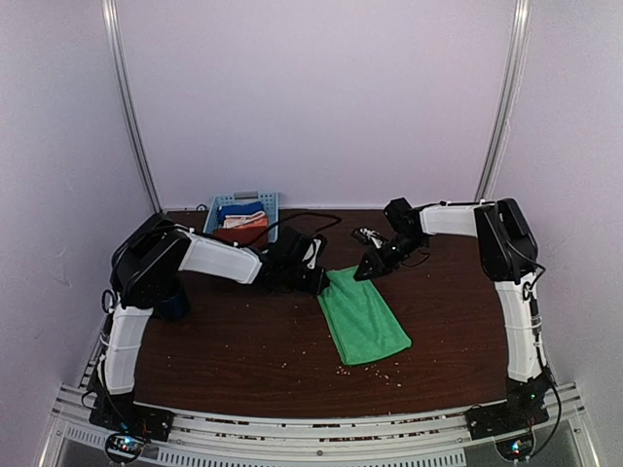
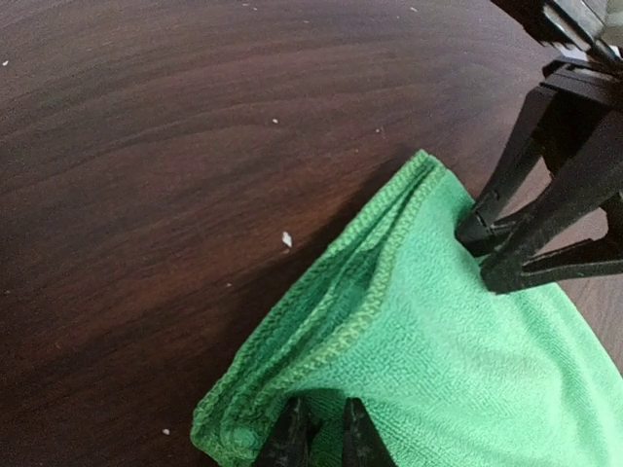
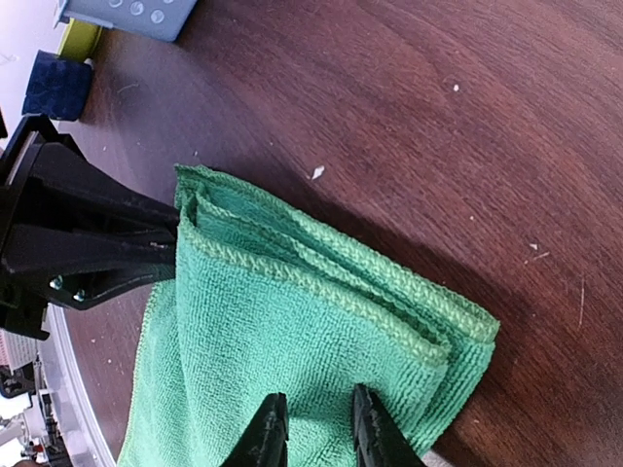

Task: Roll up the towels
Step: Move the towel to the center of the board.

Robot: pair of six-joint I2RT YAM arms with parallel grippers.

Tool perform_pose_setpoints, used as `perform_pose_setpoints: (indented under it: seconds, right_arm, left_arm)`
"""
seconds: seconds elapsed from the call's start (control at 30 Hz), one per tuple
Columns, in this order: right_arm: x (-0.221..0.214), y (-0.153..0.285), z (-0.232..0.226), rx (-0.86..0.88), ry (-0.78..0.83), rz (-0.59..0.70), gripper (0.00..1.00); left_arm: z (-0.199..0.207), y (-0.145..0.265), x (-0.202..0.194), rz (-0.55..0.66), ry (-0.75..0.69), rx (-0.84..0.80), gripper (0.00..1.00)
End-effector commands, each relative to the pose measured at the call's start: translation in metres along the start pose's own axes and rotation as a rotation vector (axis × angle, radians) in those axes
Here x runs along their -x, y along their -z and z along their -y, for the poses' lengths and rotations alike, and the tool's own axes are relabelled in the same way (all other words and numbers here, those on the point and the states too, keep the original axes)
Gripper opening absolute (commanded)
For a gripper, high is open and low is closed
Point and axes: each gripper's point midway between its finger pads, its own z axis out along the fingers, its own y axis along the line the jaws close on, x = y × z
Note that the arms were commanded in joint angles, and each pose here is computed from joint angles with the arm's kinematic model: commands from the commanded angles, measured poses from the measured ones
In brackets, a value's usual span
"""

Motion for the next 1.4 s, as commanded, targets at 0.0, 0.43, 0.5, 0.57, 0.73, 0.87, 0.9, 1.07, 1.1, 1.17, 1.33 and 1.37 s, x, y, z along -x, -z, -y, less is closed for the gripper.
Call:
perform_pose_setpoints:
  seconds: [0.0,0.43,0.5,0.57,0.73,0.87,0.9,1.07,1.1,1.17,1.33,1.37]
  right_arm:
    - [-0.014,0.003,0.034,-0.16,-0.084,0.005,0.25]
    - [0.0,0.034,0.022,-0.078,-0.103,0.094,0.25]
    - [0.013,0.05,0.004,-0.014,-0.076,0.132,0.27]
    - [0.031,0.079,-0.013,-0.001,-0.013,0.19,0.28]
    - [0.06,0.175,-0.052,-0.137,0.182,0.363,0.31]
    - [0.057,0.244,-0.048,-0.47,0.308,0.562,0.41]
    - [0.052,0.256,-0.039,-0.571,0.317,0.623,0.55]
    - [0.022,0.268,-0.016,-0.59,0.243,0.709,1.0]
    - [0.021,0.263,-0.019,-0.541,0.246,0.69,1.0]
    - [0.019,0.252,-0.025,-0.473,0.263,0.642,1.0]
    - [0.015,0.234,-0.03,-0.371,0.285,0.594,0.96]
    - [0.015,0.23,-0.03,-0.354,0.289,0.579,0.93]
  left_arm:
    - [-0.034,-0.004,-0.002,-0.026,0.036,0.09,0.15]
    - [-0.011,0.025,0.08,0.129,-0.133,0.067,0.19]
    - [0.007,0.049,0.097,0.206,-0.217,0.044,0.22]
    - [0.03,0.084,0.116,0.313,-0.337,0.073,0.26]
    - [0.066,0.148,0.131,0.454,-0.542,0.106,0.69]
    - [0.097,0.142,0.106,0.333,-0.648,-0.026,0.76]
    - [0.117,0.141,0.086,0.296,-0.718,-0.059,0.72]
    - [0.17,0.137,0.0,0.153,-0.961,-0.162,0.56]
    - [0.174,0.134,-0.013,0.106,-0.985,-0.187,0.54]
    - [0.178,0.124,-0.042,-0.007,-1.029,-0.244,0.52]
    - [0.172,0.097,-0.095,-0.215,-1.089,-0.289,0.58]
    - [0.168,0.091,-0.1,-0.231,-1.095,-0.269,0.6]
